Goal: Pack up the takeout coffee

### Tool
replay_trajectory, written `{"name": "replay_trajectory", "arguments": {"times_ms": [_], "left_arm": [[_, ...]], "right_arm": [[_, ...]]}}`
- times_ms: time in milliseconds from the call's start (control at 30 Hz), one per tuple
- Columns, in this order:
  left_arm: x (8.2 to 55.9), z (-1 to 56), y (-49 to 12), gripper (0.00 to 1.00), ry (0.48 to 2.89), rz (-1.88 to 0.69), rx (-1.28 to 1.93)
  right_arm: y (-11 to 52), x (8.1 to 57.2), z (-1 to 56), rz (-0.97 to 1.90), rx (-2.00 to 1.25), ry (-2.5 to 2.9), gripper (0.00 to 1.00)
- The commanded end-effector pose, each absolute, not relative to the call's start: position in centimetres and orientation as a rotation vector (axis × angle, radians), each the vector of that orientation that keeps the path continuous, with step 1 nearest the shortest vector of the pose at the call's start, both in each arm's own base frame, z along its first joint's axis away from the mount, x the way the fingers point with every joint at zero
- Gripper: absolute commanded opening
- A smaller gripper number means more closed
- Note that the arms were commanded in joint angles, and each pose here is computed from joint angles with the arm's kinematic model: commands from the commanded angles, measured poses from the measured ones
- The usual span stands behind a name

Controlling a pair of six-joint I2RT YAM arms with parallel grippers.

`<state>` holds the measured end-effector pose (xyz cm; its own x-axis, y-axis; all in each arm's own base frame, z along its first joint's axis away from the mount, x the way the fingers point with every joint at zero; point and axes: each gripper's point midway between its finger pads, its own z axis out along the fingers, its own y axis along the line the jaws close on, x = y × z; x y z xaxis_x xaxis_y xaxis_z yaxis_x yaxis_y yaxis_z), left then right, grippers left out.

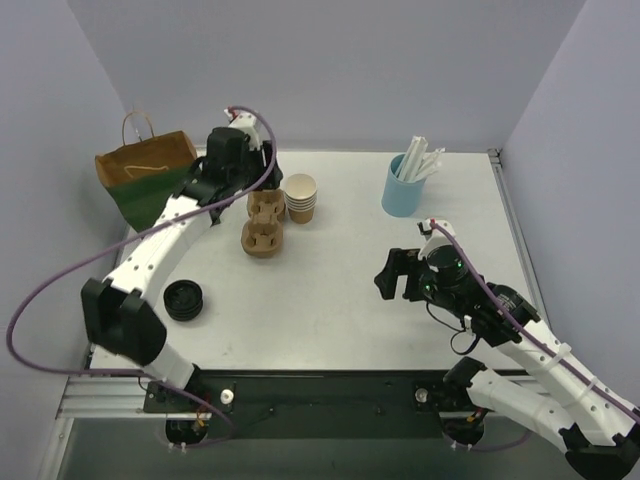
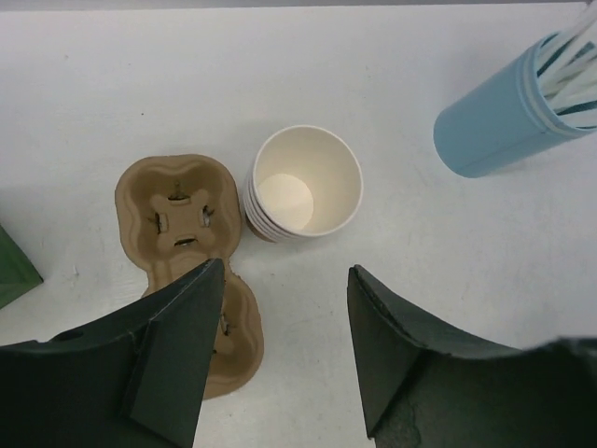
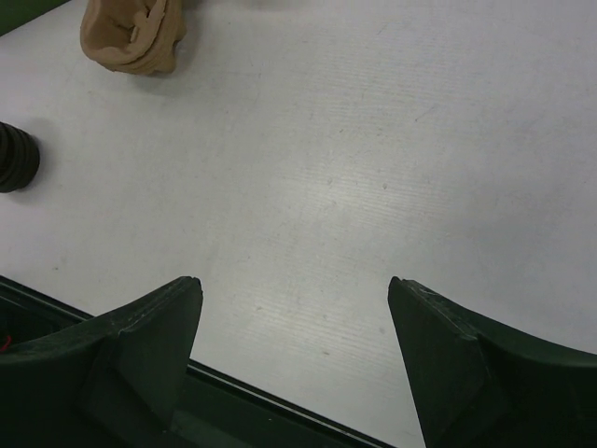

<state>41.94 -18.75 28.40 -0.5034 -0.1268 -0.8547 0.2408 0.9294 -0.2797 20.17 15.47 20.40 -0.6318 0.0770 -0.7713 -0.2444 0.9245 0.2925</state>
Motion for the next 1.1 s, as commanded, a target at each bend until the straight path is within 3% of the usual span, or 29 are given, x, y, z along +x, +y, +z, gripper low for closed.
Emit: {"name": "replay_trajectory", "arguments": {"times_ms": [0, 233, 1067], "left_arm": [[45.2, 28.6, -19.1, 0.62, 2.055, -0.412, 0.016], [48.2, 23.5, -20.6, 0.57, 2.134, -0.399, 0.016], [51.6, 18.0, -22.2, 0.5, 2.242, -0.349, 0.065]], "right_arm": [[16.0, 20.0, 21.3, 0.508, -0.163, 2.168, 0.83], [16.2, 19.9, 21.0, 0.501, -0.197, 2.175, 0.79], [15.8, 20.0, 20.6, 0.467, -0.235, 2.172, 0.76]]}}
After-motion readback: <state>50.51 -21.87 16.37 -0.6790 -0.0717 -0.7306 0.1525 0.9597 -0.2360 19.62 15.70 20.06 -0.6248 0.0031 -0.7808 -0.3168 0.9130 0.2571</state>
